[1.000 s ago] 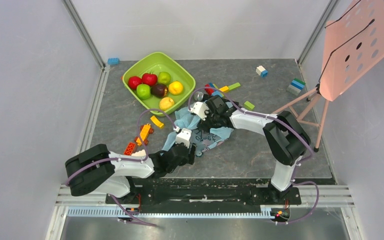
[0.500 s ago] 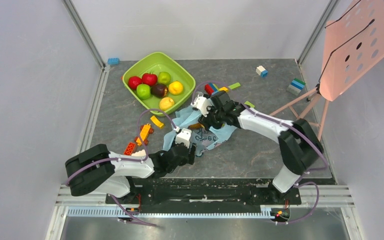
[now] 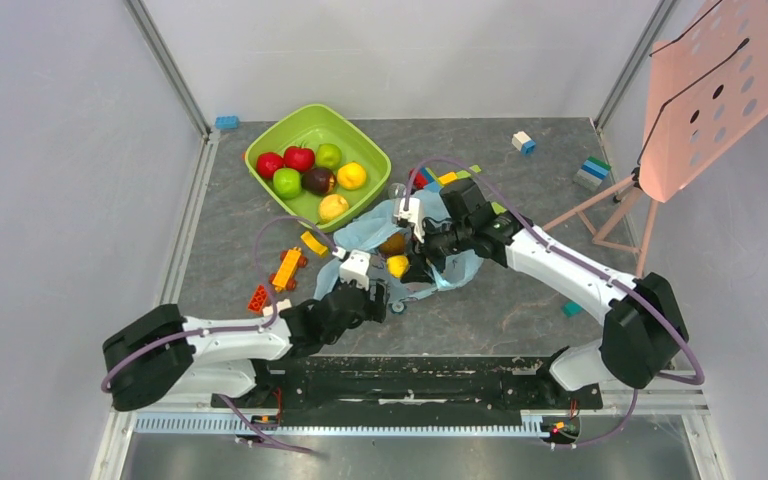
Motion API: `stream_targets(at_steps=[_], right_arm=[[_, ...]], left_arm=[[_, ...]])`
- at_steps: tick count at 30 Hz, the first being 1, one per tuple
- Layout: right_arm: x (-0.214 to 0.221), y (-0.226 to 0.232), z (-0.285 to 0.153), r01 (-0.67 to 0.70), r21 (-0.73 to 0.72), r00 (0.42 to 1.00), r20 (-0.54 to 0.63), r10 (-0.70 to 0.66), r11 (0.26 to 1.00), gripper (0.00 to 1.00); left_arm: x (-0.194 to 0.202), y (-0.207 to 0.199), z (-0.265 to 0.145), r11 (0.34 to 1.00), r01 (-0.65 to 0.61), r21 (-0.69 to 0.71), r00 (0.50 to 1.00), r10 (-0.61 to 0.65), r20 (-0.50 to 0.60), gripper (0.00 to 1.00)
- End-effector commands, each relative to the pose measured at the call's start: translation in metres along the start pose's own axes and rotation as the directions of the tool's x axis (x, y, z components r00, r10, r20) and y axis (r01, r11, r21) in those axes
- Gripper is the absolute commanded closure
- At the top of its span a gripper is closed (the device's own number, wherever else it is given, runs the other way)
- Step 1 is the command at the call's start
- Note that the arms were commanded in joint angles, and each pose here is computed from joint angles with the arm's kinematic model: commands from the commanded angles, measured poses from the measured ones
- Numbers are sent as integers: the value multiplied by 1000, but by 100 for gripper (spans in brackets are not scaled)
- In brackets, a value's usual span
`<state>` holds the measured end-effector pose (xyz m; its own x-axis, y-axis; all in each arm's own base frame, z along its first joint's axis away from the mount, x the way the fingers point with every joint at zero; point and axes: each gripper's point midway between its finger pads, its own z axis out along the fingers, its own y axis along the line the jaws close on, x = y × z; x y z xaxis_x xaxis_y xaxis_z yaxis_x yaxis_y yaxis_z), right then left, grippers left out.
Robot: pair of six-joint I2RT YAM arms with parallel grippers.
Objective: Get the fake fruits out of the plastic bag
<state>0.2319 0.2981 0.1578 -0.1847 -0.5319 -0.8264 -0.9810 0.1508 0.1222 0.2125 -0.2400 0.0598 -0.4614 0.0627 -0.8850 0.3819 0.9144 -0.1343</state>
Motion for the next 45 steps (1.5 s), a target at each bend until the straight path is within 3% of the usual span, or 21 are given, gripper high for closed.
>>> stream_targets(at_steps=[1,6,16,19,28,39,45], right_arm=[[-33,50,-17,73,-230,988,149,-38,970,72],[-58,73,-33,145,-321,966,249,-65,936,71],[-110,90,-60,201,-300,922,381,-76,932,71],[-105,87,-59,182,-282,932,356,-73,942,70],[-32,97,-12,29,-321,987,157,23,947,71],[-13,134,4,16,-328,997,80,11,945,69],[-25,143,-1,21,-323,992,128,21,946,69]], left_arm=[[-15,9,-7,998,62,-25,997,-61,45,14],[-32,11,-15,997,77,-11,993,-76,88,14],[-46,4,-12,998,56,-2,994,-55,92,14],[-67,-2,-15,999,37,7,990,-38,133,13],[-140,-4,-23,1000,-13,-13,965,16,262,10],[-156,6,-9,998,67,-19,954,-59,293,9],[-162,5,-2,997,78,-5,955,-74,287,9]])
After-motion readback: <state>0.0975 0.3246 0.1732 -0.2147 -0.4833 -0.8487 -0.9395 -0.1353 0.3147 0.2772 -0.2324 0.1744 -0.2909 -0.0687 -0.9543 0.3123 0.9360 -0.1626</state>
